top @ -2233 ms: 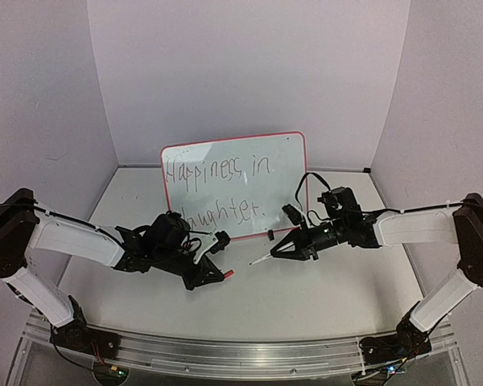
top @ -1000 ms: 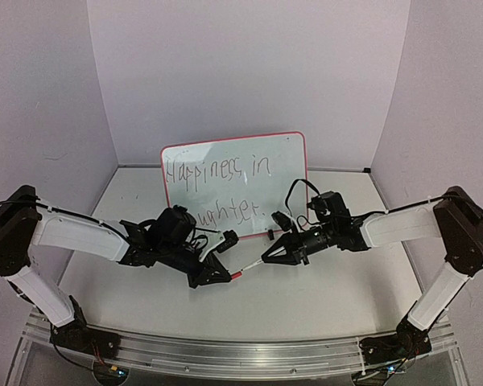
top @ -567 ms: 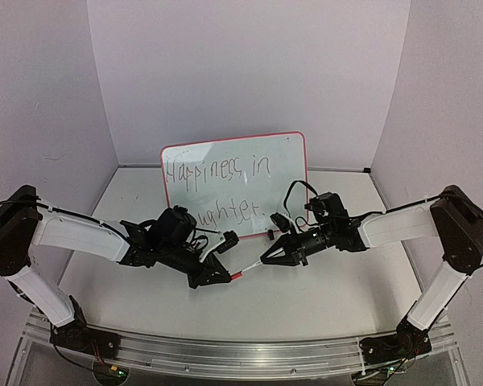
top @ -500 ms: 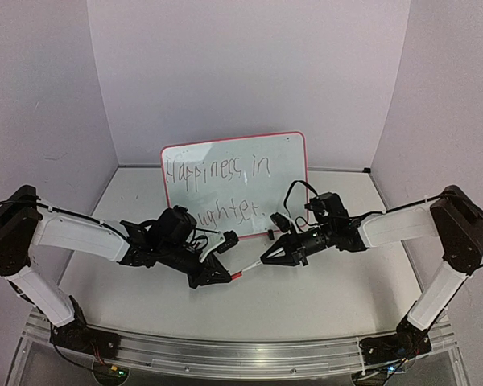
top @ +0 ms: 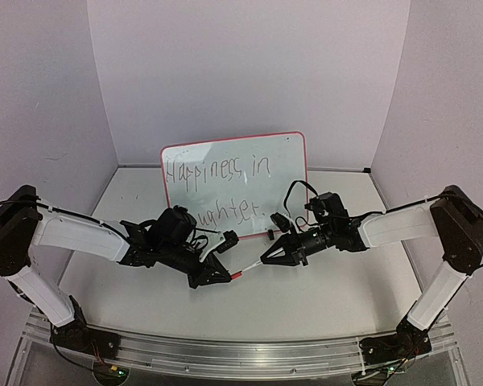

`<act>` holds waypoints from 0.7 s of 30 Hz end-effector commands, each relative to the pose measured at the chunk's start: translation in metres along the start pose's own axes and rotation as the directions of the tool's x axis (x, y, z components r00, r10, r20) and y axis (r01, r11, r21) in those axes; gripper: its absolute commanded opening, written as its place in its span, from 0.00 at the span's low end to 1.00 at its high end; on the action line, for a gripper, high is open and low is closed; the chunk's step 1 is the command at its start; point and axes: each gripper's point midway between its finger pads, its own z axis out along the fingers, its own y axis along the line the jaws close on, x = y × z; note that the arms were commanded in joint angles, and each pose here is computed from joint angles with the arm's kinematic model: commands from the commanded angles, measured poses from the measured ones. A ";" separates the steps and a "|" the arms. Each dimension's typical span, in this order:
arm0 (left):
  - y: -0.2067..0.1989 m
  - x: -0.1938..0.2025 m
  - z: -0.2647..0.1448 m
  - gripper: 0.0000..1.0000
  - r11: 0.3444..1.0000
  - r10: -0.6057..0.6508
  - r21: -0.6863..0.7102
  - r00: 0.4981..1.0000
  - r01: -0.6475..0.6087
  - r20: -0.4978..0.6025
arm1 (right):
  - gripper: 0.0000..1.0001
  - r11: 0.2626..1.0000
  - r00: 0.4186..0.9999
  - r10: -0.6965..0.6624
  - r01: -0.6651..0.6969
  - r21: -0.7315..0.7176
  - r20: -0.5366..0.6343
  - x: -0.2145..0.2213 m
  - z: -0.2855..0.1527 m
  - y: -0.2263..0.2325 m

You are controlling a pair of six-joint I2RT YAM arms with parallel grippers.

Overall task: Write a sentence on the whiteboard
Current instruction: Insert the whiteboard marker without the cap into the pen cap.

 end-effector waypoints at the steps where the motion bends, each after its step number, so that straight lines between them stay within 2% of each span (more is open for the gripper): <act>1: -0.001 -0.018 -0.003 0.00 1.000 0.029 -0.011 0.999 -0.028 0.044 | 0.00 0.999 0.999 -0.040 0.040 -0.018 0.014 -0.004 0.001 0.008; 21: -0.004 -0.022 -0.010 0.00 0.999 0.041 -0.012 0.997 -0.040 0.066 | 0.00 0.999 0.999 -0.032 0.032 -0.010 0.015 -0.003 0.001 0.005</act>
